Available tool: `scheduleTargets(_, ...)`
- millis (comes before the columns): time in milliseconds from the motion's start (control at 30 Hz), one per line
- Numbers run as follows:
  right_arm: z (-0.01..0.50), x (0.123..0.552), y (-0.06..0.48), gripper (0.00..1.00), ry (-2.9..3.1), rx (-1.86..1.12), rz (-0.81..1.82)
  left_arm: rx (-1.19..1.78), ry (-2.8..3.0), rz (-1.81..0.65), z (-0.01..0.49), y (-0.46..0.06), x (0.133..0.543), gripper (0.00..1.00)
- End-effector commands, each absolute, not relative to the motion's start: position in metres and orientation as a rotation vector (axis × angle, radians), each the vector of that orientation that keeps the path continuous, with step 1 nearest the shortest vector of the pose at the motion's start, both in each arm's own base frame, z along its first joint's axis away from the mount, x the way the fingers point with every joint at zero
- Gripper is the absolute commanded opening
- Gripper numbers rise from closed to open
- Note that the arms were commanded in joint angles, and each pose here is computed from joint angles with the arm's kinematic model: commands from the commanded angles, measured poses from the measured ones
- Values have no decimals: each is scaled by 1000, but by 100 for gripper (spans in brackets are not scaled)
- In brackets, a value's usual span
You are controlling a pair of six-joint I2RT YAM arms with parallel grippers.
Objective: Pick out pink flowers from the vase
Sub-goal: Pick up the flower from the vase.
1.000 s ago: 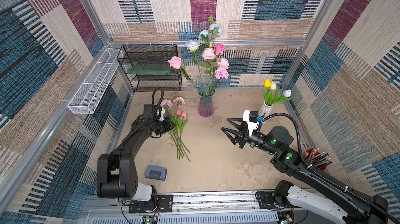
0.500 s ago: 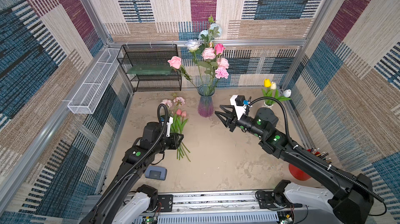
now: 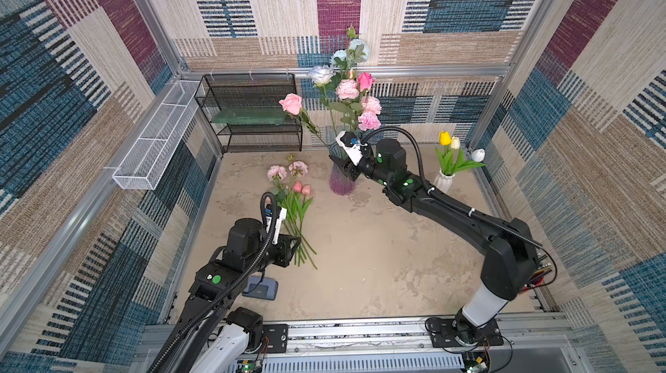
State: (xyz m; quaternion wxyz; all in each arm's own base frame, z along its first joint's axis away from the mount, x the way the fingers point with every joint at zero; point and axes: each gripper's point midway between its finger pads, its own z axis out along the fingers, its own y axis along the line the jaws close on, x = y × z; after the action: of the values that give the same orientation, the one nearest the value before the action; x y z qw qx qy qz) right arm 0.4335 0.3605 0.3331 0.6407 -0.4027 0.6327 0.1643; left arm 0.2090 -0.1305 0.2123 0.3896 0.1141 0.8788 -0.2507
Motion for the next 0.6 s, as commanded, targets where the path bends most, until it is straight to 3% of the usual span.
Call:
scheduleTargets(0, 320, 453, 374, 56, 1439, -988, 322, 326, 2181, -630, 222, -132, 209, 33)
scheduleTargets(333, 295, 511, 387, 51, 1497, -866, 269, 359, 2166, -662, 223, -138, 205, 31)
scheduleTargets(567, 283, 524, 391, 33, 1518, -880, 270, 369, 2172, -671, 221, -141, 205, 26)
